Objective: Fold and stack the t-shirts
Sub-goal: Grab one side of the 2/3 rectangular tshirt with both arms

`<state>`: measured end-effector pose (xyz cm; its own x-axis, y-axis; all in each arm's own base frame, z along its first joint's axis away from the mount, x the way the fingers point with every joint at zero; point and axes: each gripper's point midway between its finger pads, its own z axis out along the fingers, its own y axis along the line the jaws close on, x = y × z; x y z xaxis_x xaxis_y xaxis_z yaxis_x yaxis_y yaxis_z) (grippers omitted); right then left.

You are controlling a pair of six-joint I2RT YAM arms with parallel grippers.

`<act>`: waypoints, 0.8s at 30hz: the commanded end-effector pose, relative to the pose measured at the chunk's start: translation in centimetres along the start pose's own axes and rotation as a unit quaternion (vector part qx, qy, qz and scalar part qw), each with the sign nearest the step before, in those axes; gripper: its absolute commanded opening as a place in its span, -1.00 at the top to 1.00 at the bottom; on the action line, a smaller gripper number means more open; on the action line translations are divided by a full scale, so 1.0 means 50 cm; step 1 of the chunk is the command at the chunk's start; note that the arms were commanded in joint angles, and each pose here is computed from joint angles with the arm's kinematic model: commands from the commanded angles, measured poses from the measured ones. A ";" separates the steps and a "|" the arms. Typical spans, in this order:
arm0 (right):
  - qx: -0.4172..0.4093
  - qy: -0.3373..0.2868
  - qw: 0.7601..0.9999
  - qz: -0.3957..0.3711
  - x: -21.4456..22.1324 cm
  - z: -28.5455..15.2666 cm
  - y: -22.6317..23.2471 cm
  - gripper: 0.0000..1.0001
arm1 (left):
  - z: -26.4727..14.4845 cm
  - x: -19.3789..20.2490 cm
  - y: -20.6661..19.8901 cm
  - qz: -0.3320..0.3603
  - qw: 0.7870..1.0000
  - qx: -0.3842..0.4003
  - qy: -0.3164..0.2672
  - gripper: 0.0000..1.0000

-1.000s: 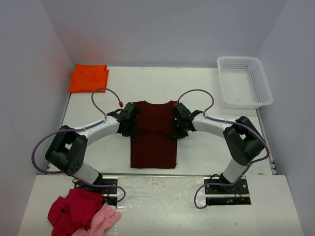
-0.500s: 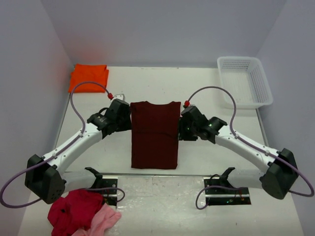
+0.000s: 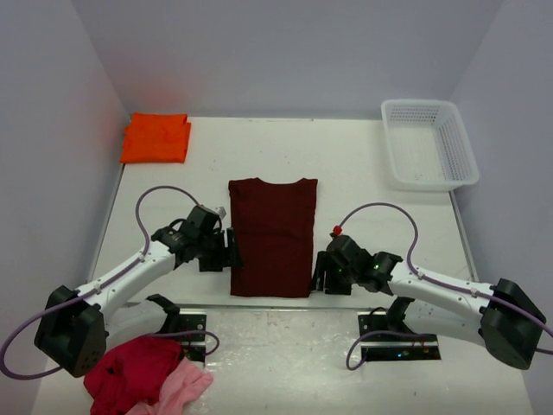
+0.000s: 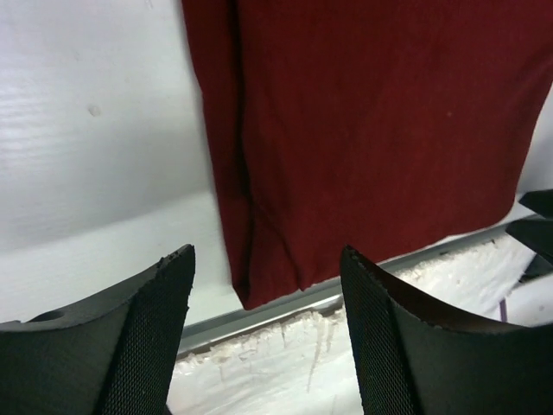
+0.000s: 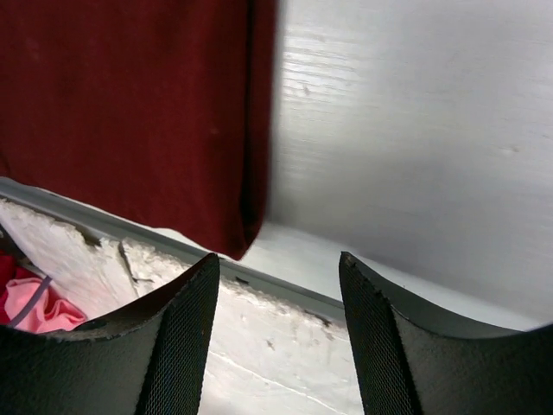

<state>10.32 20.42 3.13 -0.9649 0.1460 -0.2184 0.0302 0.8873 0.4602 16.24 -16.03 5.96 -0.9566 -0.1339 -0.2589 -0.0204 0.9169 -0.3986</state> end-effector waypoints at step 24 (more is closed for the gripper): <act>-0.037 -0.009 0.999 0.033 -0.011 0.063 0.048 -0.18 | 0.027 0.112 0.021 -0.091 0.993 0.037 0.064 -0.38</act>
<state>11.83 24.15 2.43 -0.9587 0.1969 -0.2054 0.0523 0.8315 0.5530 12.01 -16.77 3.53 -0.9693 -0.2279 -0.0927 -0.1506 0.8475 -0.5091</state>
